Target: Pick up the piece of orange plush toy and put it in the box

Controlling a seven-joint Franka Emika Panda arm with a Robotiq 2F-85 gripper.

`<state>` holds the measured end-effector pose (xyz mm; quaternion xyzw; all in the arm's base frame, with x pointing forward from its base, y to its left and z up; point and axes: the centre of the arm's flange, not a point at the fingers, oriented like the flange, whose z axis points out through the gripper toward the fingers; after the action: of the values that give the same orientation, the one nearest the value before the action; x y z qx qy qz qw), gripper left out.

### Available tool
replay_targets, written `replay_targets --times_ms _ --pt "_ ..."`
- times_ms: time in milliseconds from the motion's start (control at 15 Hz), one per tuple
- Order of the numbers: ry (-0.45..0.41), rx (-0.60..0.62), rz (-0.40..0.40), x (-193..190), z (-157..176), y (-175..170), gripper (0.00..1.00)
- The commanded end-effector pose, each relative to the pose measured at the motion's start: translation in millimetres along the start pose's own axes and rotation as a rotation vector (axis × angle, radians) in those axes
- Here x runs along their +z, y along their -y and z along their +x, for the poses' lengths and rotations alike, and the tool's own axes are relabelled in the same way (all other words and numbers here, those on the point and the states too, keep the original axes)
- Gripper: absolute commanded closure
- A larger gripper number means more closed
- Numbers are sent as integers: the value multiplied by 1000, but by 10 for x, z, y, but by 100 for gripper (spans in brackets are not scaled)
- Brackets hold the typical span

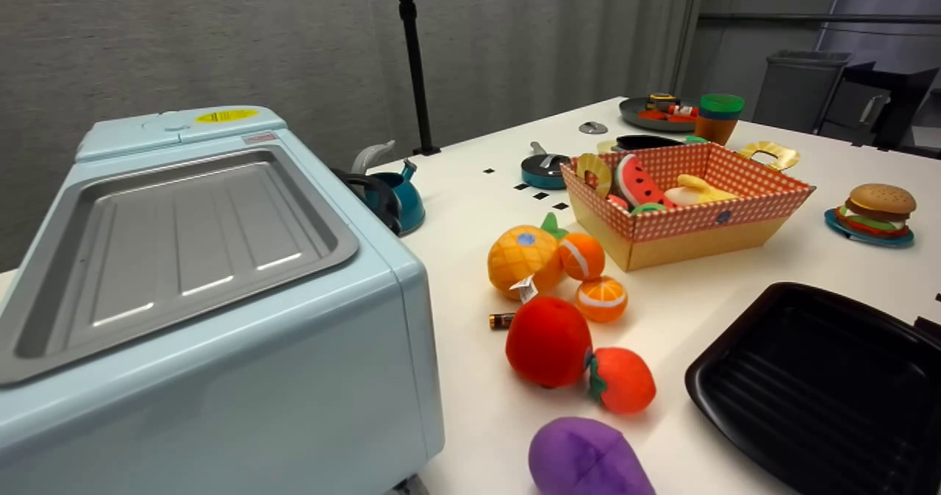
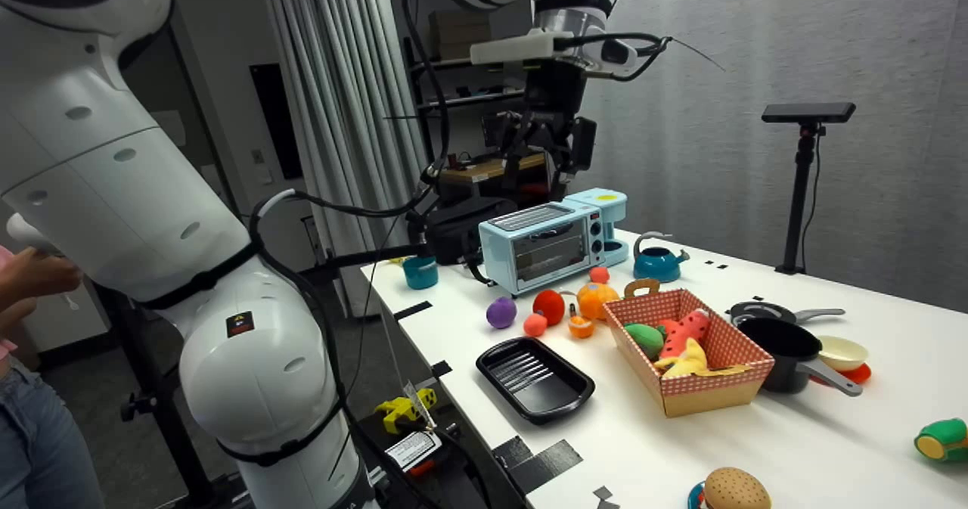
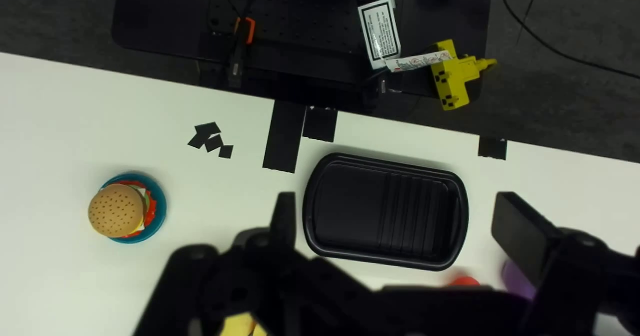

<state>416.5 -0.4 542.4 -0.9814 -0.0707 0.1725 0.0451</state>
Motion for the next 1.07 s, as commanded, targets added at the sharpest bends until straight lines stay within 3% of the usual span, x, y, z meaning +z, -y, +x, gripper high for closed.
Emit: replay_targets --times_ms 0,533,1000 --pt "15 -24 -71 59 280 -1 0" --pt "58 -80 -185 412 962 110 0" --pt "7 -155 -224 656 1415 327 0"
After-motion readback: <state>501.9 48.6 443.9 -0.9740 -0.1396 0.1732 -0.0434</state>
